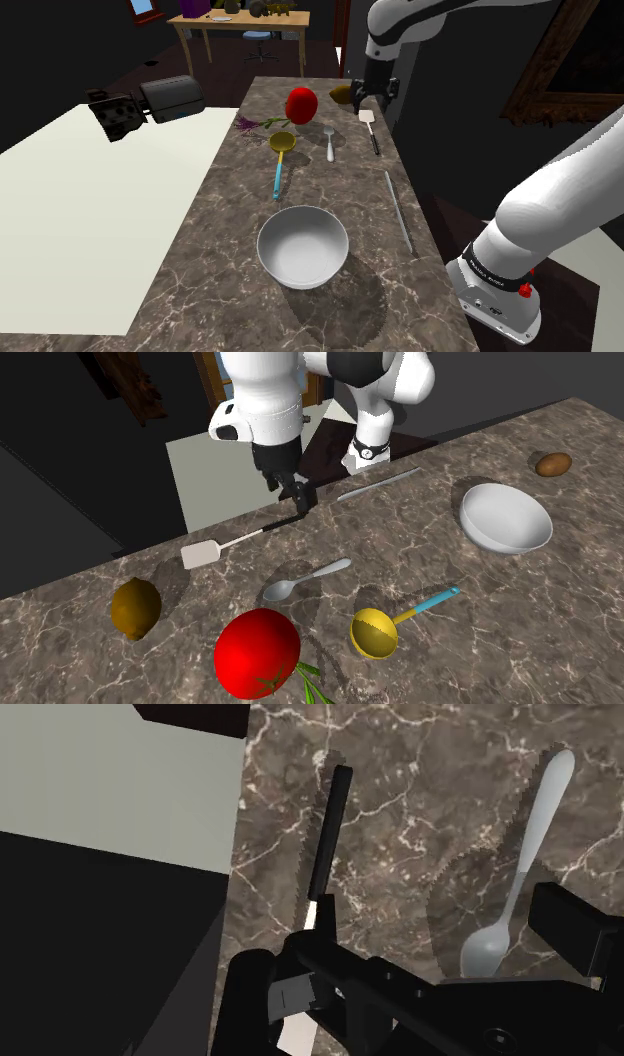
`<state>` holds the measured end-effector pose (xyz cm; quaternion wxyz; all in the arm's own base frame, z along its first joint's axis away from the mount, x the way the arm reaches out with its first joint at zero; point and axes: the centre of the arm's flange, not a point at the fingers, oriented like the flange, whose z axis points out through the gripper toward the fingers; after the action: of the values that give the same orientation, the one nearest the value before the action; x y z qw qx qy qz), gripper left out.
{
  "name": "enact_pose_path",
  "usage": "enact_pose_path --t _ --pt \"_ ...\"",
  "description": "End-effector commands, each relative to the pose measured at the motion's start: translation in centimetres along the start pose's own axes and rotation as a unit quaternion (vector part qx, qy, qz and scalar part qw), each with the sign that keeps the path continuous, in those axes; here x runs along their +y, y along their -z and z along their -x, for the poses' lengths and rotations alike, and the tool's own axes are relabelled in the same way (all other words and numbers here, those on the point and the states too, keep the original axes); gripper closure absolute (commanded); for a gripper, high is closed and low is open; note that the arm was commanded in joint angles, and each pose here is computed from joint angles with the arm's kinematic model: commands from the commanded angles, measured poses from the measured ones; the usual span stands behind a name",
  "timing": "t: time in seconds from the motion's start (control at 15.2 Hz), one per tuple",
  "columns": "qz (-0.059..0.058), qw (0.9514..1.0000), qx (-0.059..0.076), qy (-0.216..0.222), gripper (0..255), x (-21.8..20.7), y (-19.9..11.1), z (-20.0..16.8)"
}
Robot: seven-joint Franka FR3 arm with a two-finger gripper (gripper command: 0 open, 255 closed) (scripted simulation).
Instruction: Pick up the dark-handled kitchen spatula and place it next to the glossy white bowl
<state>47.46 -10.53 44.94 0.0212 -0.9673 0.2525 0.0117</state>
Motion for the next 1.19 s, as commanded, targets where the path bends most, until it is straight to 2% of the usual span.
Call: enact_pose_path --t 0.0,0.26,0.53,1.12 --pt "0.002 0.9995 -0.003 -0.03 0 0.9 -1.2 -1.9" --pt "0.006 0.9961 -0.008 -0.088 0 3.5 -3.9 -5.7" --pt "0.011 0.9895 -0.014 -0.144 0 6.5 -6.6 -9.0" --pt "0.011 0.9895 -0.014 -0.144 0 6.6 -10.6 -8.9"
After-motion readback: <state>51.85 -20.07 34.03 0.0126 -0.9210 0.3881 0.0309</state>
